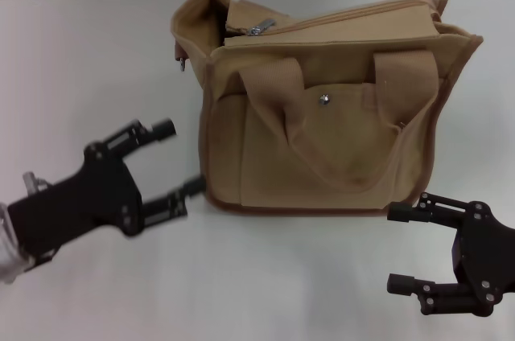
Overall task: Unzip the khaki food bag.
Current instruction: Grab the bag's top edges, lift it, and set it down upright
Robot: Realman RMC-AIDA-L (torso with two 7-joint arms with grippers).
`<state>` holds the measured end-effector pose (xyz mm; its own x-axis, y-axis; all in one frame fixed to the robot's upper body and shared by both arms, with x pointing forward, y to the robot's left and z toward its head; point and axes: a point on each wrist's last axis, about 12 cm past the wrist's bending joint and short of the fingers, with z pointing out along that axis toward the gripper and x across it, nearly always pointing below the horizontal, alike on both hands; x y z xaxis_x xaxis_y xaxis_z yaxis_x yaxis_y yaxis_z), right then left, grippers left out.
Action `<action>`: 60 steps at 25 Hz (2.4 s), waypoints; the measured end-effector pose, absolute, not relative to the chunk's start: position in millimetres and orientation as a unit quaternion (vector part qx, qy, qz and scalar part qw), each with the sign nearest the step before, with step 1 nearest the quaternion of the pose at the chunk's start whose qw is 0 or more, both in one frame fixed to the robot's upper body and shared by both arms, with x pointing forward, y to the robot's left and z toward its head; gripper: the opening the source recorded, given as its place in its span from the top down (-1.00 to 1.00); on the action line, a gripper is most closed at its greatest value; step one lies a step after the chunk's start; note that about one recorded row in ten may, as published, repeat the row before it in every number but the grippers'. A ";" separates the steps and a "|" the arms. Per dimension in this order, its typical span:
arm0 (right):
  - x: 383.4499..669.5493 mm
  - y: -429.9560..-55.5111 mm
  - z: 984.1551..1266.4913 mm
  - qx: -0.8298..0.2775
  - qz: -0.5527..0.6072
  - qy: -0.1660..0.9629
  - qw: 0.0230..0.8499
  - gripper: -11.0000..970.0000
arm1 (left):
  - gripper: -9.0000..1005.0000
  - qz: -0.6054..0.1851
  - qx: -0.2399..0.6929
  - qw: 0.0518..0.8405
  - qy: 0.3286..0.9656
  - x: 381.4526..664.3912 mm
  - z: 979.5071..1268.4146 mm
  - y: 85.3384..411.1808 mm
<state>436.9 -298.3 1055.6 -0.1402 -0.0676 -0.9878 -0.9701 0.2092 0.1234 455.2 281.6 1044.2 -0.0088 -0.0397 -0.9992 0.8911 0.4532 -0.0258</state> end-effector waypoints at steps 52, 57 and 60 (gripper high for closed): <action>442.5 -311.8 1071.7 -0.323 0.437 0.578 0.609 -0.65 | 0.80 -0.344 0.341 0.687 0.542 507.6 1063.5 246.0; 445.8 -328.8 1084.8 -0.278 0.410 0.563 0.662 -0.64 | 0.80 -0.355 0.389 0.670 0.524 513.8 1079.2 251.5; 454.3 -337.9 1096.6 -0.268 0.405 0.562 0.670 -0.64 | 0.80 -0.356 0.430 0.656 0.507 514.9 1089.7 251.0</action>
